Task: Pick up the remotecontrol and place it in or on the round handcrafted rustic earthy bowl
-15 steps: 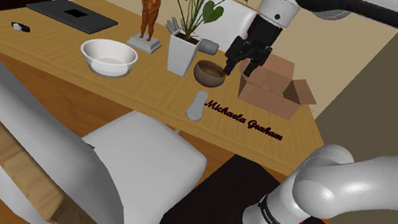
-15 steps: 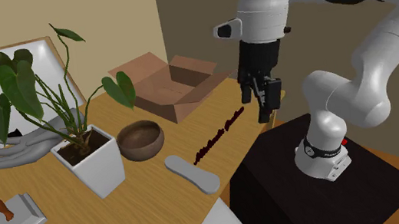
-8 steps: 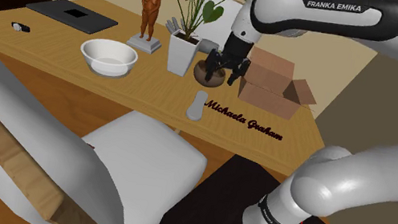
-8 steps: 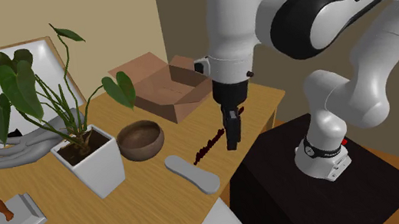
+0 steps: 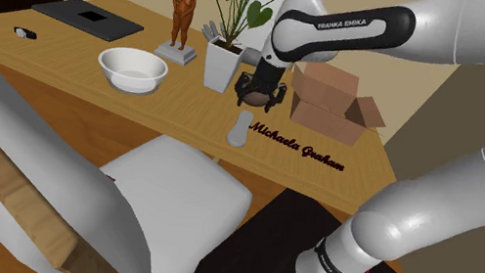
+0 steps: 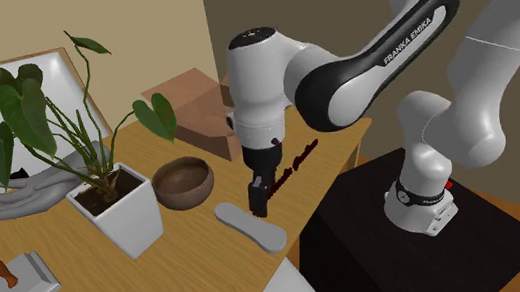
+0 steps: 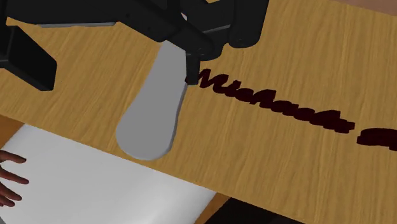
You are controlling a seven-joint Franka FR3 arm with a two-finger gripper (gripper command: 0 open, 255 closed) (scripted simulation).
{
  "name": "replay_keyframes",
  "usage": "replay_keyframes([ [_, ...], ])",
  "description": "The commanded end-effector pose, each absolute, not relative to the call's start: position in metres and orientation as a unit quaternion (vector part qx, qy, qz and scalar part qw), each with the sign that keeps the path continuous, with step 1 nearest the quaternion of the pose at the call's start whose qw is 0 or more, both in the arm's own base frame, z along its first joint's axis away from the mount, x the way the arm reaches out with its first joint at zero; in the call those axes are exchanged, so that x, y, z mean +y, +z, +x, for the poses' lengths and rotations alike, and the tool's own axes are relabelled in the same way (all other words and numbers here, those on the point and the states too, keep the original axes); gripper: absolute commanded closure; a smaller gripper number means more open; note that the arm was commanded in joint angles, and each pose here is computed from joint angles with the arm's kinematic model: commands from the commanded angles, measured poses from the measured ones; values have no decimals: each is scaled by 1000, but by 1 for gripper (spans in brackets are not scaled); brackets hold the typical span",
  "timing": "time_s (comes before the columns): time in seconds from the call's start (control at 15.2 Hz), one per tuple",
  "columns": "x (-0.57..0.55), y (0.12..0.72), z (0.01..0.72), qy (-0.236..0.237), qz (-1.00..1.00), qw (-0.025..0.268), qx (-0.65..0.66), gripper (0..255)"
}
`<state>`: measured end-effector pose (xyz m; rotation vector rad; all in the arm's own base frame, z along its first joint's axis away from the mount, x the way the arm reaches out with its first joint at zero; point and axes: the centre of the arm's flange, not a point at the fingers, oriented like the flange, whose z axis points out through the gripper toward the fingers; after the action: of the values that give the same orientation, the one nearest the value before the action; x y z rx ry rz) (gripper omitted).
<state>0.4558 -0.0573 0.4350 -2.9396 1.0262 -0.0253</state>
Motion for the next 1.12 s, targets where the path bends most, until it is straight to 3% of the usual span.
replay_keyframes([
  [0.0, -69, 415, 470, -6, -934, 9, 358, 0],
  [0.46, -113, 352, 505, 1, -895, -7, 445, 0],
  [1.06, -114, 312, 504, 1, -895, -7, 445, 0],
])
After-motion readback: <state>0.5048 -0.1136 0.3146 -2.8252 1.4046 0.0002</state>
